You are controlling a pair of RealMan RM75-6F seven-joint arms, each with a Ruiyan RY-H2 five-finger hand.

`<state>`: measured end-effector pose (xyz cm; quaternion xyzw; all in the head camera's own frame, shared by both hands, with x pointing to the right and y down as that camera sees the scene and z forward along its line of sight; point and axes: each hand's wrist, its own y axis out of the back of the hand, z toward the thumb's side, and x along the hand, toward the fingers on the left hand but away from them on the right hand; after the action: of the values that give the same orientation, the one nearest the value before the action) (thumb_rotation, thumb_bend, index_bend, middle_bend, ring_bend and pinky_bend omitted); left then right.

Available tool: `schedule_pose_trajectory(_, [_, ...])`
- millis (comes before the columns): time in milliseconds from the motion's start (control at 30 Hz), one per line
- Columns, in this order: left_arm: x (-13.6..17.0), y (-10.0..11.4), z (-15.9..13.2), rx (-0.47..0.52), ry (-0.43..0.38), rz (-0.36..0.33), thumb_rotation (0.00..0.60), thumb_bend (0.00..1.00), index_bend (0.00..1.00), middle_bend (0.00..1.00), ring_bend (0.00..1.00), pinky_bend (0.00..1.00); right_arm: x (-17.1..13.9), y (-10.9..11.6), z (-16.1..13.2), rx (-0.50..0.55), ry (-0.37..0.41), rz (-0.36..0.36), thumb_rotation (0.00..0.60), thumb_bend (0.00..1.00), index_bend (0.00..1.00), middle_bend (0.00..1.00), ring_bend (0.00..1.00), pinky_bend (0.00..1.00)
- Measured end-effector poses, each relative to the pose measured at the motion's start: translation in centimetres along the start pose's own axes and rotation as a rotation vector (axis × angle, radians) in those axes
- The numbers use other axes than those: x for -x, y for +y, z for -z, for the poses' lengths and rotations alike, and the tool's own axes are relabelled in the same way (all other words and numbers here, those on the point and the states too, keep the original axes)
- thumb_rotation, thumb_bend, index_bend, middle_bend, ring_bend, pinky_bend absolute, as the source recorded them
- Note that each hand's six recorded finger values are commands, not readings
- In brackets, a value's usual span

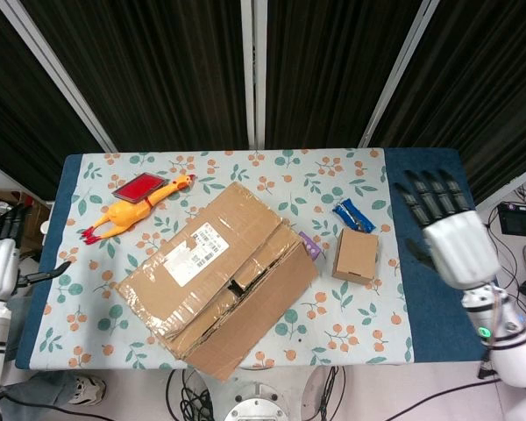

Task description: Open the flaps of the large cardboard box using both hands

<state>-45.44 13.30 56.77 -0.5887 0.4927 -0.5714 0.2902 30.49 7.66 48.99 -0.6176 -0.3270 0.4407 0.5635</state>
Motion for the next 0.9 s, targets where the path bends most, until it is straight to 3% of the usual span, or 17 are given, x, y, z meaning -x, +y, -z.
schedule_pose_trajectory(233, [2.1, 1.2, 2.8, -0.011, 0.023, -0.039, 0.399, 0.00, 0.00, 0.02, 0.02, 0.17, 7.3, -1.7, -11.6, -0.035, 0.252, -0.025, 0.600, 0.18, 0.00, 0.00, 0.00, 0.00])
schedule_pose_trajectory(467, [3.6, 2.4, 4.9, -0.026, 0.035, -0.068, 0.397, 0.00, 0.00, 0.02, 0.02, 0.17, 10.3, -5.4, -22.2, -0.028, 0.417, -0.108, 0.600, 0.18, 0.00, 0.00, 0.00, 0.00])
schedule_pose_trajectory(600, [4.0, 2.6, 5.8, -0.019, 0.047, -0.071, 0.398, 0.00, 0.00, 0.02, 0.02, 0.17, 10.5, -7.6, -25.2, -0.044, 0.455, -0.159, 0.600, 0.18, 0.00, 0.00, 0.00, 0.00])
schedule_pose_trajectory(900, [4.4, 3.0, 6.4, -0.011, 0.046, -0.078, 0.397, 0.00, 0.00, 0.02, 0.02, 0.17, 10.4, -9.0, -26.6, -0.049, 0.459, -0.200, 0.600, 0.18, 0.00, 0.00, 0.00, 0.00])
